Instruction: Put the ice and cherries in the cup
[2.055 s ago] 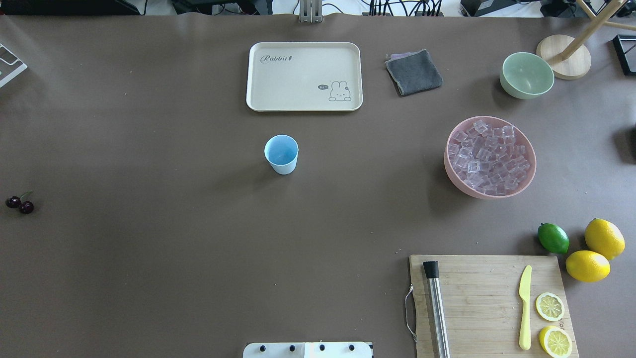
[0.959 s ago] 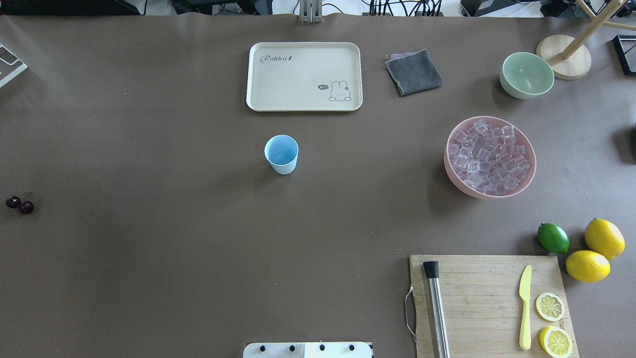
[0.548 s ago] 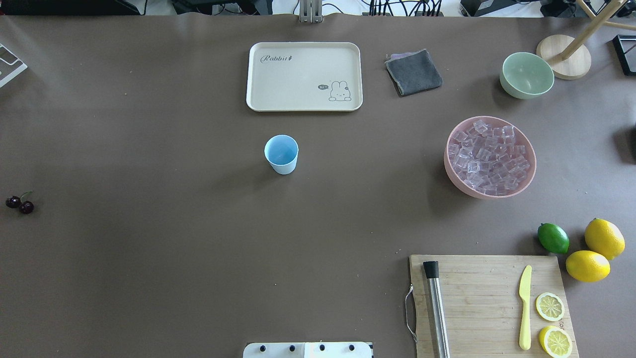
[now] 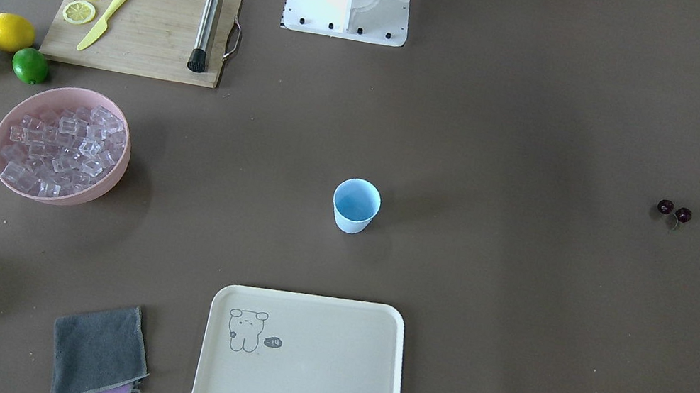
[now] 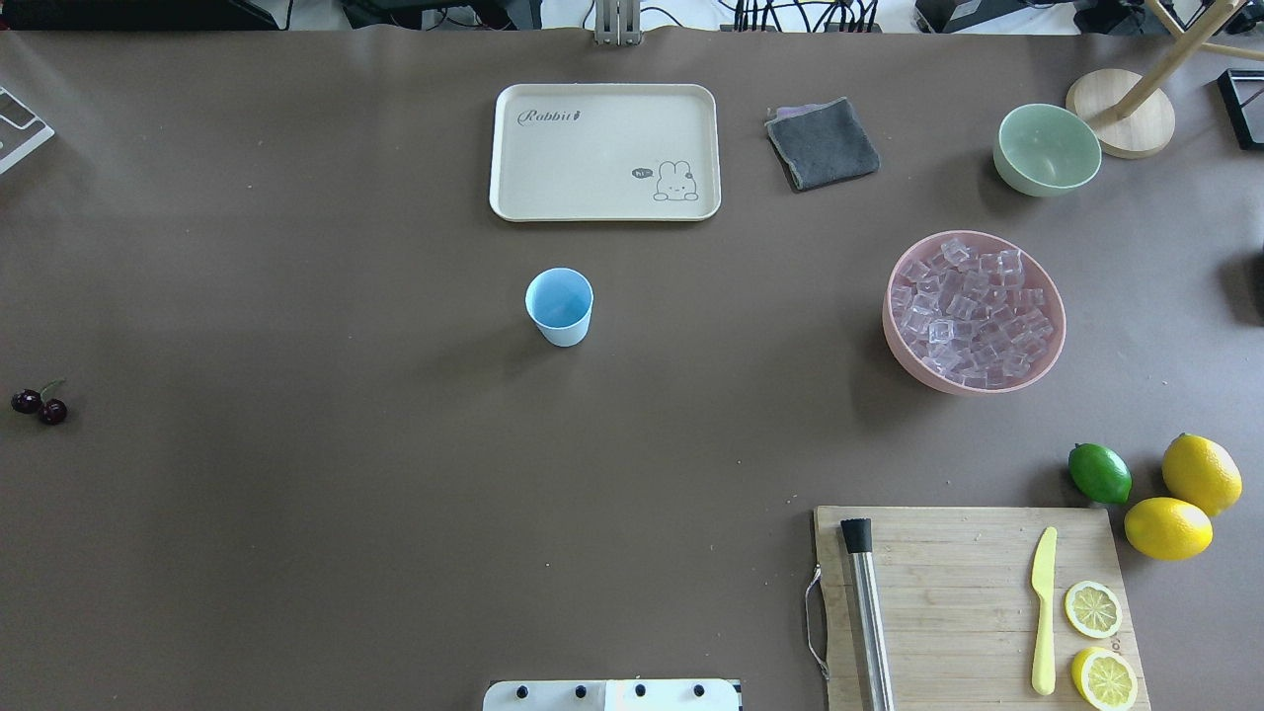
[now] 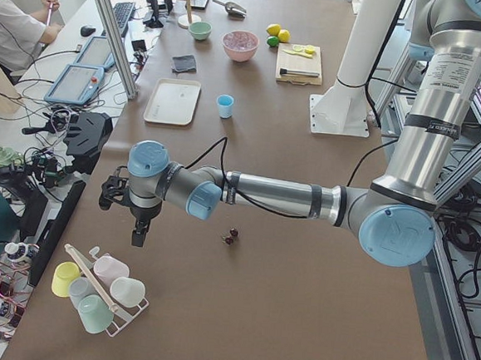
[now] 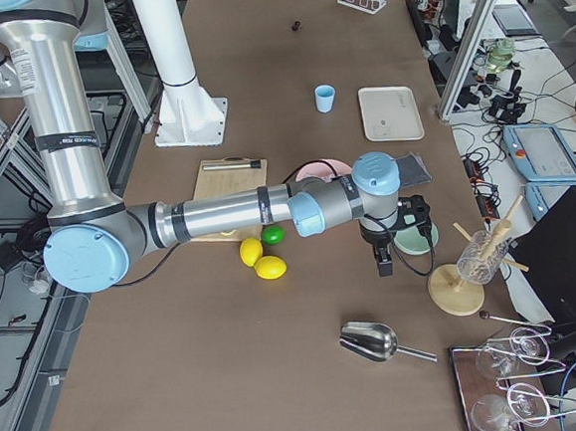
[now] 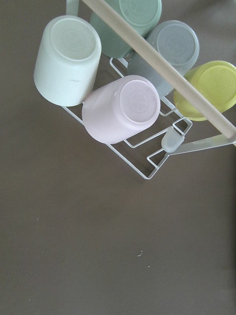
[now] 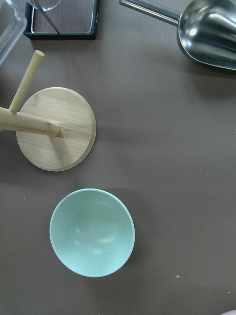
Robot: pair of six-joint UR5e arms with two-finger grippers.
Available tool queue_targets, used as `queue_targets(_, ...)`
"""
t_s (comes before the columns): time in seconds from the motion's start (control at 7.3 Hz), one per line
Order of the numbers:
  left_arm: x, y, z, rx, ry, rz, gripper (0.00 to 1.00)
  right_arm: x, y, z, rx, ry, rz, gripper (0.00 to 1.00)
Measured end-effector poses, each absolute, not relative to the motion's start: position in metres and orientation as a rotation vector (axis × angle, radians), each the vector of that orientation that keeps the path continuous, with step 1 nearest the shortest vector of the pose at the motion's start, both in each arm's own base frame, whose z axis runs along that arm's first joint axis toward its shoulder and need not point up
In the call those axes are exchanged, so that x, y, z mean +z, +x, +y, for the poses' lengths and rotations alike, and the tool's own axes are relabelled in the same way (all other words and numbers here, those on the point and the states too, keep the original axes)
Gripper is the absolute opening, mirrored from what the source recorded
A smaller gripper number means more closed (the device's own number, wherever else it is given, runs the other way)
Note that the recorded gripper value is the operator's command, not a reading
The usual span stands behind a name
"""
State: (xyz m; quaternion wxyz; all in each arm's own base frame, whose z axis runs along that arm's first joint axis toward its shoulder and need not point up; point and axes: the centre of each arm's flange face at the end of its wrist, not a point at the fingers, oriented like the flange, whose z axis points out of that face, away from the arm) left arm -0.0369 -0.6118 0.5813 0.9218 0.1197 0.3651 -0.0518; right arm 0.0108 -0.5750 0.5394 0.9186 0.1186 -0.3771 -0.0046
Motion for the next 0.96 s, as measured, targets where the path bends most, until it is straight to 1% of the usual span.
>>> queue_targets(0.27,0.568,-0.035,-0.615,-0.094,0.268,0.755,0.99,0.504,-0.024,-0.581,-0.075,0.27,-0.811,1.0)
queue_targets(0.55,0.566,-0.034,-0.616,-0.091,0.27,0.756,0.99,0.456,-0.098,-0.579,-0.08,0.25,-0.849,1.0)
queue_targets(0.96,0.567,-0.033,-0.613,-0.074,0.311,0.762,0.99,0.403,-0.227,-0.537,-0.099,0.224,-0.833,1.0)
